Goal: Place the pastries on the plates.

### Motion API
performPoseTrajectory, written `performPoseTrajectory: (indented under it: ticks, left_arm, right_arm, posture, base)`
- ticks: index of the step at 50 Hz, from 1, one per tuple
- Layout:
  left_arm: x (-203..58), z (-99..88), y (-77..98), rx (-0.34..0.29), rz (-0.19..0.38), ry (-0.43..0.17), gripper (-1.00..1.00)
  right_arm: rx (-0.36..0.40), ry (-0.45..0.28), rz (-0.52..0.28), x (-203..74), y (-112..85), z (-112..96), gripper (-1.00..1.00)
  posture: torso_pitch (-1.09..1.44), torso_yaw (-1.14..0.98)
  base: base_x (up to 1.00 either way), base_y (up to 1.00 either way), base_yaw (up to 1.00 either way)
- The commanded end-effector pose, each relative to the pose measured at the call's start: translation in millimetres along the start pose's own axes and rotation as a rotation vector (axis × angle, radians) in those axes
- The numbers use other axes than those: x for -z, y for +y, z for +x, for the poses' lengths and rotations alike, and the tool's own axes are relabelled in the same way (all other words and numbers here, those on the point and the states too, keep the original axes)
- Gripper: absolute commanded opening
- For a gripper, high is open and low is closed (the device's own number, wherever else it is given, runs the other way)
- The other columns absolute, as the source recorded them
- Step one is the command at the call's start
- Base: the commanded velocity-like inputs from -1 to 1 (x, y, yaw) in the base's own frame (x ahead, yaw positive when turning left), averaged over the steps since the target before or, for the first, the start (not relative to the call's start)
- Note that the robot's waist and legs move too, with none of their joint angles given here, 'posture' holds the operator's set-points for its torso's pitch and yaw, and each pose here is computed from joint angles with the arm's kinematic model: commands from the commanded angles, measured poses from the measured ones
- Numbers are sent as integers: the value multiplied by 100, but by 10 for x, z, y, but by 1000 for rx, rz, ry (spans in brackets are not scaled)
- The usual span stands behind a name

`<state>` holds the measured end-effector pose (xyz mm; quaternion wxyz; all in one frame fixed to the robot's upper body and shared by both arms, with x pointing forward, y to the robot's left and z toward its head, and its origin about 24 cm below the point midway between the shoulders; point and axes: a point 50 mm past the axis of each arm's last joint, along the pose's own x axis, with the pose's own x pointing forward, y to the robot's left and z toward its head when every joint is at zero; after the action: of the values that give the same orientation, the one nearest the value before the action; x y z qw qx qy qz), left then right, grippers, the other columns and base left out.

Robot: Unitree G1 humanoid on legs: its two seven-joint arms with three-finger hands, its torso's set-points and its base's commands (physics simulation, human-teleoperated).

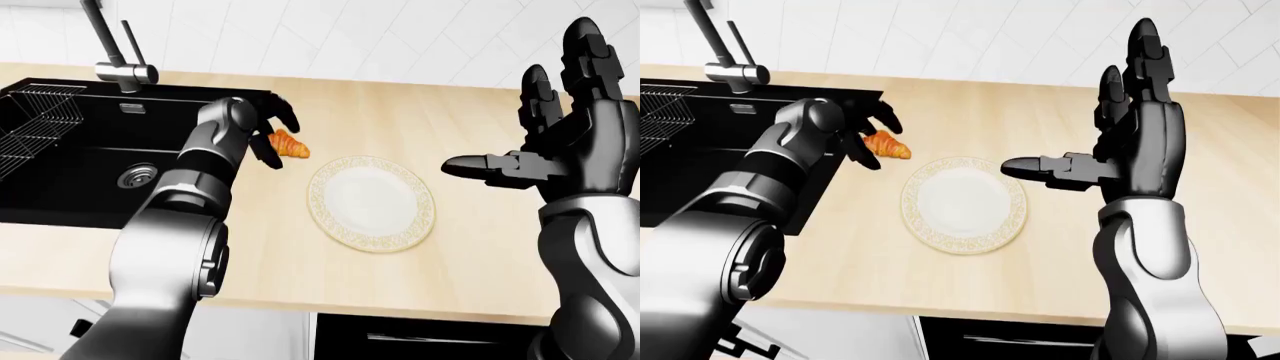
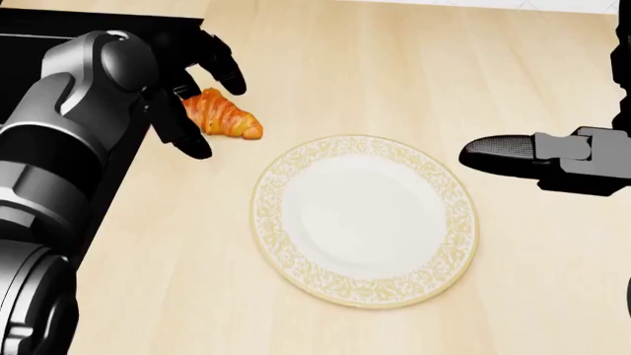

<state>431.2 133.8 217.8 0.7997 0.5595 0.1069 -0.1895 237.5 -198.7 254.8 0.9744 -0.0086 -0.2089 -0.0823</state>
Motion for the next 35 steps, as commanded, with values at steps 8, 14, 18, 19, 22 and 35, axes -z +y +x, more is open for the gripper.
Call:
performPoseTrajectory:
  ticks: [8, 14, 18, 19, 22, 35]
  left_arm:
    - [-57, -16, 28, 28, 17, -12, -13]
    - [-60, 6, -32, 43, 50, -9, -17]
    - [-68, 26, -85, 58, 56, -13, -23]
    - [-69, 21, -70, 49, 70, -11, -25]
    - [-105, -8, 16, 18, 70, -19, -28]
    - [-264, -160, 373, -99, 69, -66, -41]
  right_arm:
    - [1, -82, -1, -158, 5, 23, 100]
    - [4, -84, -2, -164, -5, 13, 100]
    - [6, -82, -1, -156, -6, 5, 100]
    - [6, -83, 0, -156, -7, 5, 100]
    - [7, -81, -2, -147, -5, 3, 100]
    - [4, -81, 0, -149, 6, 30, 100]
  posture:
    - [0, 0]
    - [0, 0]
    - [0, 0]
    - [0, 0]
    - [0, 0]
    - [0, 0]
  base:
    - [0, 0, 0]
    - [0, 0, 0]
    - [0, 0, 0]
    - [0, 0, 0]
    - [0, 0, 0]
    - [0, 0, 0]
